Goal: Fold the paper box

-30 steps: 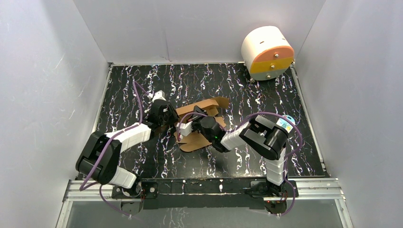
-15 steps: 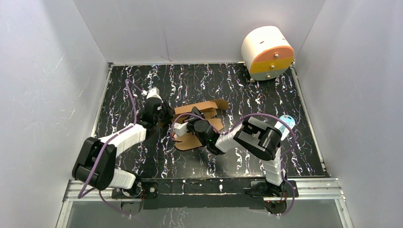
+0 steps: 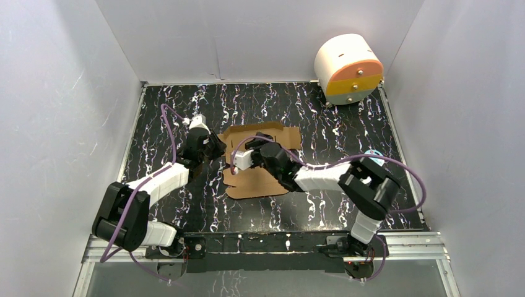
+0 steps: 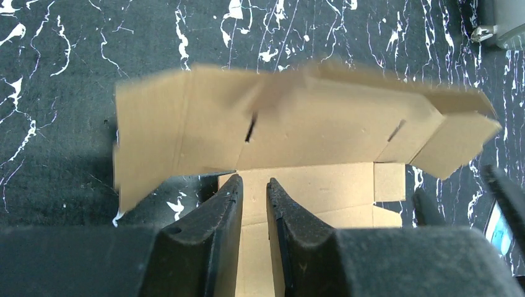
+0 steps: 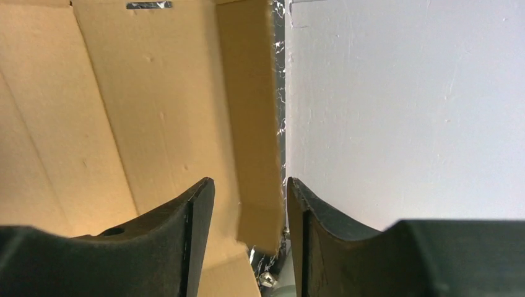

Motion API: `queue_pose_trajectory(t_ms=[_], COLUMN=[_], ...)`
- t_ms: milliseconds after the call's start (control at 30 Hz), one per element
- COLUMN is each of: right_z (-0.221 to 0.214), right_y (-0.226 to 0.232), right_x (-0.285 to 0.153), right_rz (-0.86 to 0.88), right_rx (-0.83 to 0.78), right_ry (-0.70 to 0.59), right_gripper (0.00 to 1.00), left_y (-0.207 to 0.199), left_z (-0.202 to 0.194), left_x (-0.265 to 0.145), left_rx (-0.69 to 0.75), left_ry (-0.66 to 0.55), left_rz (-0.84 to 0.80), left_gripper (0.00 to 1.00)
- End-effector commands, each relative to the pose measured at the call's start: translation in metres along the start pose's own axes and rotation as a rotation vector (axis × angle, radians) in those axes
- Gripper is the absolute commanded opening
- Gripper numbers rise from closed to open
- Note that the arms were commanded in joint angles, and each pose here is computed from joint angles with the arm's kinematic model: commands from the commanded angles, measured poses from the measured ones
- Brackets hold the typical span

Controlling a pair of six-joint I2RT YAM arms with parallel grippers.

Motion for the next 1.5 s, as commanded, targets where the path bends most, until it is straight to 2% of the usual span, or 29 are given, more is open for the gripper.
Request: queue_pose_trajectory(t_ms=[0,167,333,533,733,1133,1467], right_z=[-0.01,-0.027,-0.062,-0.1,-0.132,-0.151,-0.15], right_y=[-0.02,-0.03,-0.046,-0.06,-0.056,-0.036,-0.005], right_x=[-0.01,-0.022,-0.025,-0.004,0.03,0.097,0.116], right_rz=[0.067,0.113,0.25,0.391,0.531,0.671,0.742], right_rx=[0.082,0.126,0.278,0.498,0.635,0.726,0.775], right_ry=[-0.091,-0.12,-0.197,-0.299,-0.346,-0.433,-0.468], right_gripper=[0.58,0.65,0.67,0.71,0.73,0.74,0.71], left_y=[-0.005,-0.008,-0.008,-0.008,-0.001,0.006,0.012], left_z=[0.008,0.007,0.008,0.009,0.008,-0.001,-0.007], left_x=[-0.006,-0.006,-0.014,-0.022,-0.022,-0.014,-0.008], left_rx=[0.01,0.006,0.014,0.005,-0.02,-0.019,-0.011], left_ry=[-0.035,-0.021,-0.005,0.024,0.033,0.069,0.087], left_rz=[-0.031,-0.052,-0.048,-0.008,0.011,0.024,0.044], left_gripper=[0.19,0.19,0.2,0.24,0.25,0.25,0.25])
Point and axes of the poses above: each gripper's point midway between its finger pads, its own x axis out along the fingers, its own y axis along the line the jaws close on, z = x × y, the point moved 7 cm from there along -x, back along the fingers, and after that the axes turned 12 degrees about -x, right-handed, at the moved point
